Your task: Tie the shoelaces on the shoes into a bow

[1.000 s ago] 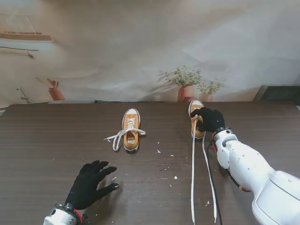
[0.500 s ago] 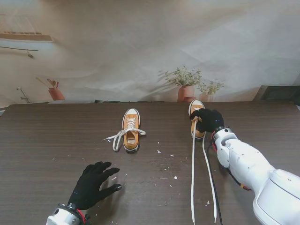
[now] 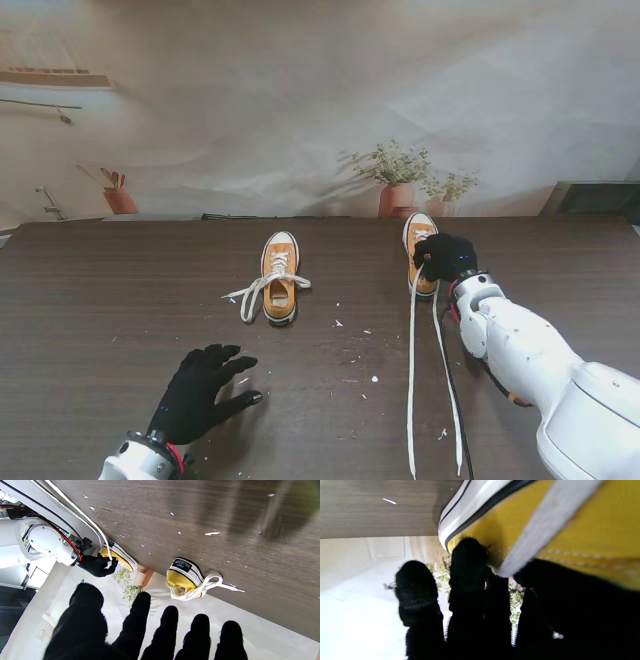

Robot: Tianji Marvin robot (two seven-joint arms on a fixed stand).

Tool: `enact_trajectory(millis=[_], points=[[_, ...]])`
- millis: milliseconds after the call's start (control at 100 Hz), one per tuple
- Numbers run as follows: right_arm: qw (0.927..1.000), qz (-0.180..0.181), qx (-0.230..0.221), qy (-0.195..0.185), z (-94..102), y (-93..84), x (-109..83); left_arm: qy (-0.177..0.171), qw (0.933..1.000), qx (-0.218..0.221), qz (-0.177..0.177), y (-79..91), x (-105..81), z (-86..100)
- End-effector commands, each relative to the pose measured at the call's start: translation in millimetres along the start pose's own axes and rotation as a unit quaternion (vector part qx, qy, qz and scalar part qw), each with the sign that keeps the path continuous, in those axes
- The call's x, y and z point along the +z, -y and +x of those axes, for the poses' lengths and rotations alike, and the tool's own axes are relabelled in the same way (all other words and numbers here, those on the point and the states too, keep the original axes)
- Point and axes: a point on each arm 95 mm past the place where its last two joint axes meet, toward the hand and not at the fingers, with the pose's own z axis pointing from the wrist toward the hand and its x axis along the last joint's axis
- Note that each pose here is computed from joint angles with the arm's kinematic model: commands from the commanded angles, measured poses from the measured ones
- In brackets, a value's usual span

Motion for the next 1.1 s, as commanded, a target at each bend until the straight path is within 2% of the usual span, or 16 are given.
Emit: enact_trajectory(millis=[0, 190, 400, 520, 740, 1030, 1090], points=[[0.9995, 0.031, 0.007, -0.001, 0.4, 13.6, -10.0, -0.002, 1.0, 0.001, -0.004, -0.4, -1.9, 3.4], [0.9971, 0.069, 0.033, -0.003, 5.4, 25.6, -14.6, -0.007, 1.0, 0.001, -0.001, 0.0, -4.3, 6.1], [0.9961, 0.077, 0.043, -0.006, 7.8, 30.5, -18.8, -0.011, 0.9999, -0.001, 0.0, -0.2, -6.0, 7.7], [0.9939, 0.079, 0.077, 0.001, 14.1, 29.1, -20.9, -0.015, 0.9999, -0.003, 0.001, -0.2, -6.9, 9.0], [0.989, 0.1, 0.108, 0.01, 26.9, 18.1, -38.9, -0.022, 0.9997, -0.007, 0.002, -1.0, -8.1, 10.9], [0.9767, 0.16, 0.14, 0.029, 48.0, -3.2, -66.4, -0.031, 0.9995, -0.011, 0.004, -1.6, -10.6, 14.9], [0.977, 0.159, 0.141, 0.024, 50.9, -5.5, -70.6, -0.033, 0.9994, -0.011, 0.005, -1.6, -11.5, 15.9]])
